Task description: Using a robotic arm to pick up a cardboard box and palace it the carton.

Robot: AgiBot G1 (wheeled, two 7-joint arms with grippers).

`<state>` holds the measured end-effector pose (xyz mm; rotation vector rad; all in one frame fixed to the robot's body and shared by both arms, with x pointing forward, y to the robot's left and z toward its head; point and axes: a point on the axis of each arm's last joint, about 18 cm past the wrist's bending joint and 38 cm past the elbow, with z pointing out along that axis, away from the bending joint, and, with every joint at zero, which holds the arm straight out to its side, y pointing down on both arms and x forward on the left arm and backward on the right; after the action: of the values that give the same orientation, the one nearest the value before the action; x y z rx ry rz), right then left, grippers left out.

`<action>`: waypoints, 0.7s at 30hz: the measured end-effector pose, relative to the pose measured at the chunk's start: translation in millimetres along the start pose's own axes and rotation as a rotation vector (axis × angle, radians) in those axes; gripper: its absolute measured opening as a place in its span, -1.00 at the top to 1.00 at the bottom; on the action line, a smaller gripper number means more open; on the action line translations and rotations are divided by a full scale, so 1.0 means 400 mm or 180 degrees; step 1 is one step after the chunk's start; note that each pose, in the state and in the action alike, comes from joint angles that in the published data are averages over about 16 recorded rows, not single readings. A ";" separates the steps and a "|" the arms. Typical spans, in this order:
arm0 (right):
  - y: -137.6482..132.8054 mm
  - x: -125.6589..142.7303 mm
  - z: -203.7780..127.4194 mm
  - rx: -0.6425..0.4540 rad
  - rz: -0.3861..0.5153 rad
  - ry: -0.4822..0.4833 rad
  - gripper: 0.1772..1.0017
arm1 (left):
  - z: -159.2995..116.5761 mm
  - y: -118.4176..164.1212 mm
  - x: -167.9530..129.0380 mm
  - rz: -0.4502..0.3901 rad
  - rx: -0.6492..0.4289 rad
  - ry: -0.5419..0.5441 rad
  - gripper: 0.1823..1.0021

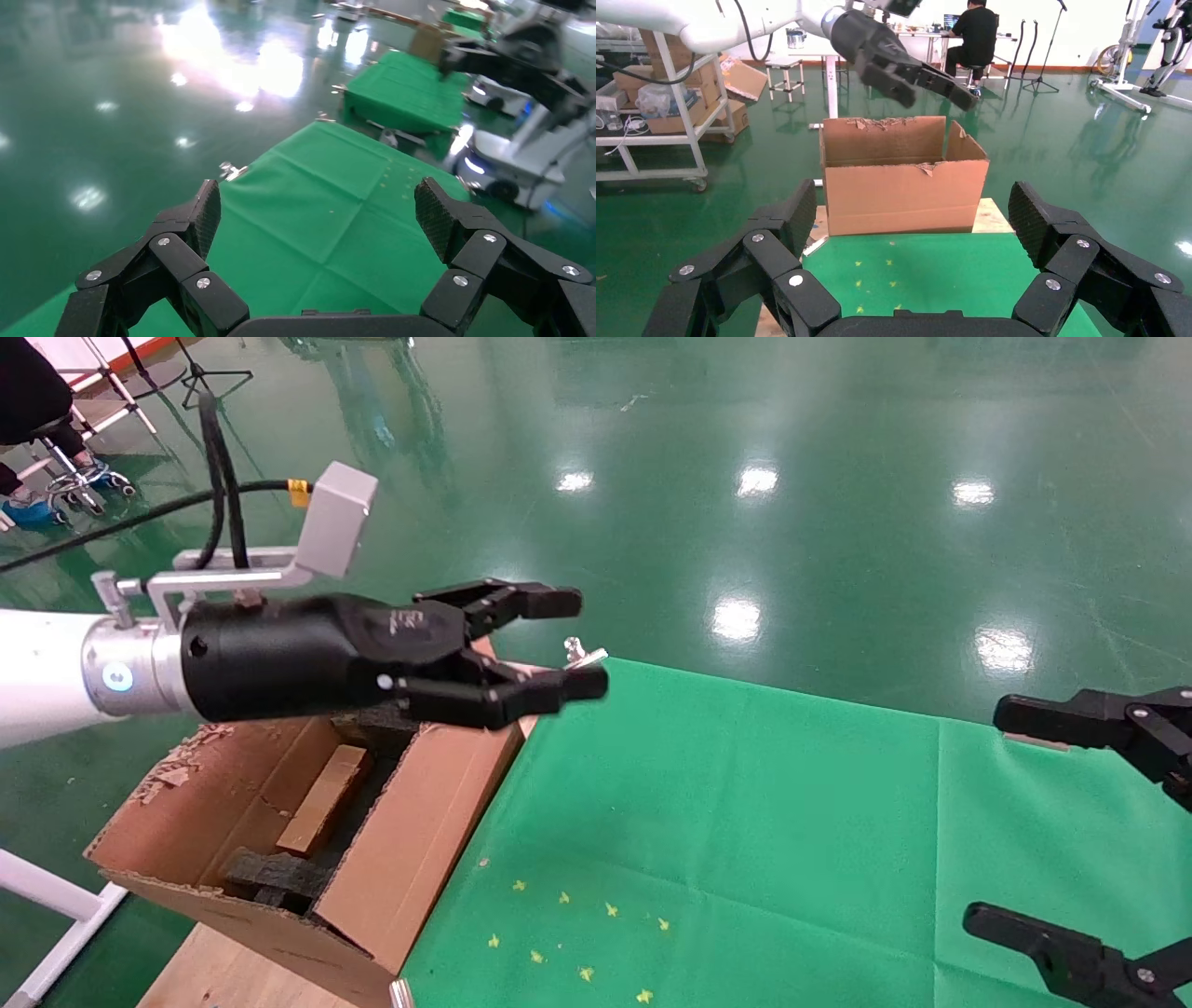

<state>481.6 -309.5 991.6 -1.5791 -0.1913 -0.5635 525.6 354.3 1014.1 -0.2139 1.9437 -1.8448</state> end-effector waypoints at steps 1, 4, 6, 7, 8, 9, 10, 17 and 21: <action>0.000 0.000 0.000 0.0000 0.0000 0.0000 -1.00 | 0.006 0.001 0.011 0.0061 0.0009 0.0046 -1.00; 0.000 0.000 0.000 0.0000 0.0000 0.0000 -1.00 | 0.023 0.004 0.044 0.0245 0.0042 0.0183 -1.00; 0.000 0.000 0.000 0.0000 0.0000 0.0000 -1.00 | 0.033 0.006 0.067 0.0365 0.0067 0.0273 -1.00; 0.000 0.000 0.000 0.0000 0.0000 0.0000 -1.00 | 0.038 0.008 0.078 0.0424 0.0081 0.0317 -1.00; 0.000 0.000 0.000 0.0000 0.0000 0.0000 -1.00 | 0.042 0.009 0.090 0.0482 0.0095 0.0361 -1.00; 0.000 0.000 0.000 0.0000 0.0000 0.0000 -1.00 | 0.046 0.010 0.100 0.0534 0.0108 0.0400 -1.00; 0.000 0.000 0.000 0.0000 0.0000 0.0000 -1.00 | 0.050 0.011 0.111 0.0589 0.0123 0.0441 -1.00; 0.000 0.000 0.000 0.0000 0.0001 0.0001 -1.00 | 0.069 0.017 0.174 0.0864 0.0210 0.0661 -1.00; 0.000 0.000 0.000 0.0000 0.0001 0.0001 -1.00 | 0.073 0.018 0.191 0.0932 0.0238 0.0719 -1.00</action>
<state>481.6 -309.6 991.6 -1.5789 -0.1908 -0.5635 471.6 297.1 990.6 0.3000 1.9240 -1.8019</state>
